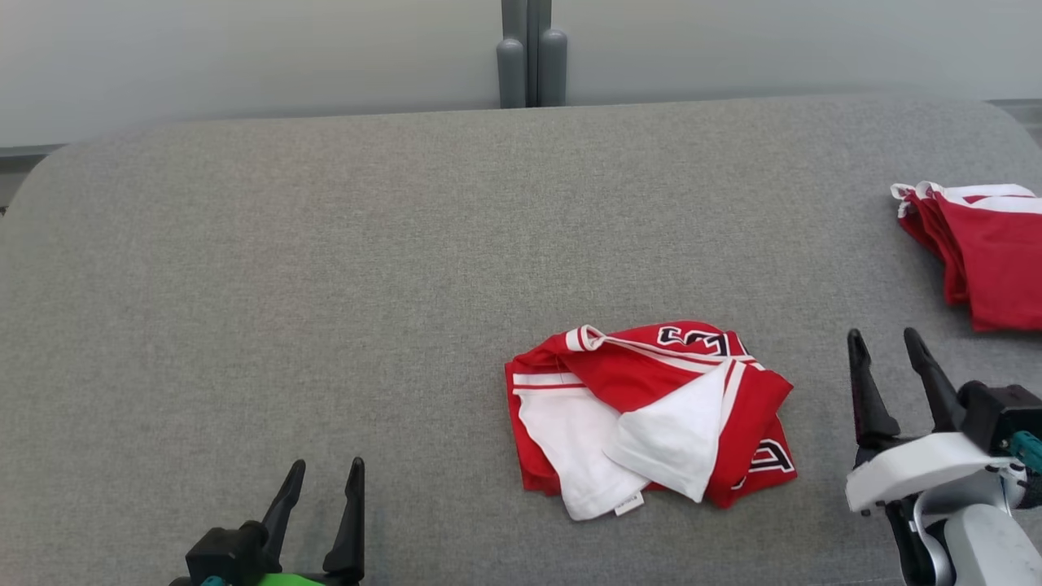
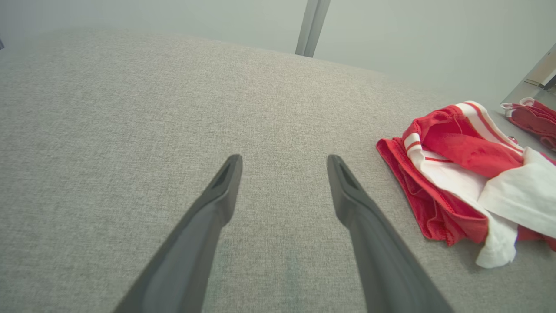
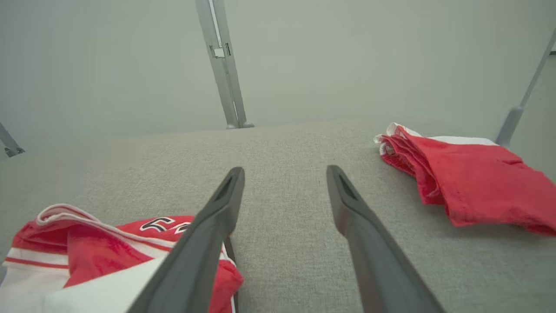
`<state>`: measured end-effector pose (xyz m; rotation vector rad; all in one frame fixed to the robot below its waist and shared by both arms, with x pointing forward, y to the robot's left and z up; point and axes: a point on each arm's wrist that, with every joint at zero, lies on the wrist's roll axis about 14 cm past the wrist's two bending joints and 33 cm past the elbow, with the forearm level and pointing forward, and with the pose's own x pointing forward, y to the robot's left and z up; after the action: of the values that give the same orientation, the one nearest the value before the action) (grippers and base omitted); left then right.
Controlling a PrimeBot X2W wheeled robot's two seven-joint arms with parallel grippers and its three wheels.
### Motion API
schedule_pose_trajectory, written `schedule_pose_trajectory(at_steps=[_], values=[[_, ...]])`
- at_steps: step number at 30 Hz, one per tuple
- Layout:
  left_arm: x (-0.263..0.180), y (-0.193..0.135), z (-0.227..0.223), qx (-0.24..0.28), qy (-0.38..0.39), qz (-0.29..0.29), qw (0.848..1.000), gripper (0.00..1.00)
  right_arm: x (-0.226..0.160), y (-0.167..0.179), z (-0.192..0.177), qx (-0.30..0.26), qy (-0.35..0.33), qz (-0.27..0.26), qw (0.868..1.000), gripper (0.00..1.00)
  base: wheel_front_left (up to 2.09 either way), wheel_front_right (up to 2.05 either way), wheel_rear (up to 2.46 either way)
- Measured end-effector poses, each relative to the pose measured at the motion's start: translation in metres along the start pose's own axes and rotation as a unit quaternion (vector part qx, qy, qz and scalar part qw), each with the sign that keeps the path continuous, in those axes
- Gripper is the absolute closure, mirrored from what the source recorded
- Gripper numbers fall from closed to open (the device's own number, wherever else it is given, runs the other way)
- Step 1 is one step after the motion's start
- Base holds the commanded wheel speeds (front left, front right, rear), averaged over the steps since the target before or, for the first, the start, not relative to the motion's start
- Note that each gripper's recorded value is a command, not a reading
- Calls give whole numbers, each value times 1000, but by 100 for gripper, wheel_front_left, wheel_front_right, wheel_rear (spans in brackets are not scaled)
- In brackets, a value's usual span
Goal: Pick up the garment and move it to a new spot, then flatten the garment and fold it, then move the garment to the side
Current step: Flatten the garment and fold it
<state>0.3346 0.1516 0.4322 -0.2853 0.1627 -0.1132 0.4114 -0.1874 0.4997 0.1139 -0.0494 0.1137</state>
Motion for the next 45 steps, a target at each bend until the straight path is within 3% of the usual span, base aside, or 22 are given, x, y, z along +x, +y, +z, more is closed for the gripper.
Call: schedule_pose_trajectory(at_steps=[4, 8, 22, 35, 45], values=[[3, 1, -6, 5, 13, -4, 1000, 0, -11, -18, -36, 15, 53, -36, 998, 100, 0, 0, 0], [6, 4, -11, 12, 24, -7, 1000, 0, -17, -8, -64, 39, 94, -39, 994, 100, 0, 0, 0], [8, 11, -6, 23, 19, -3, 1000, 0, -9, 27, -94, 61, 145, -3, 988, 100, 0, 0, 0], [-7, 17, 3, 9, -2, 23, 1000, 0, 4, 100, -88, 46, 141, 107, 983, 100, 0, 0, 0], [-27, 28, 12, -3, -26, 55, 998, 0, -17, 180, -95, 20, 159, 237, 958, 100, 0, 0, 0]])
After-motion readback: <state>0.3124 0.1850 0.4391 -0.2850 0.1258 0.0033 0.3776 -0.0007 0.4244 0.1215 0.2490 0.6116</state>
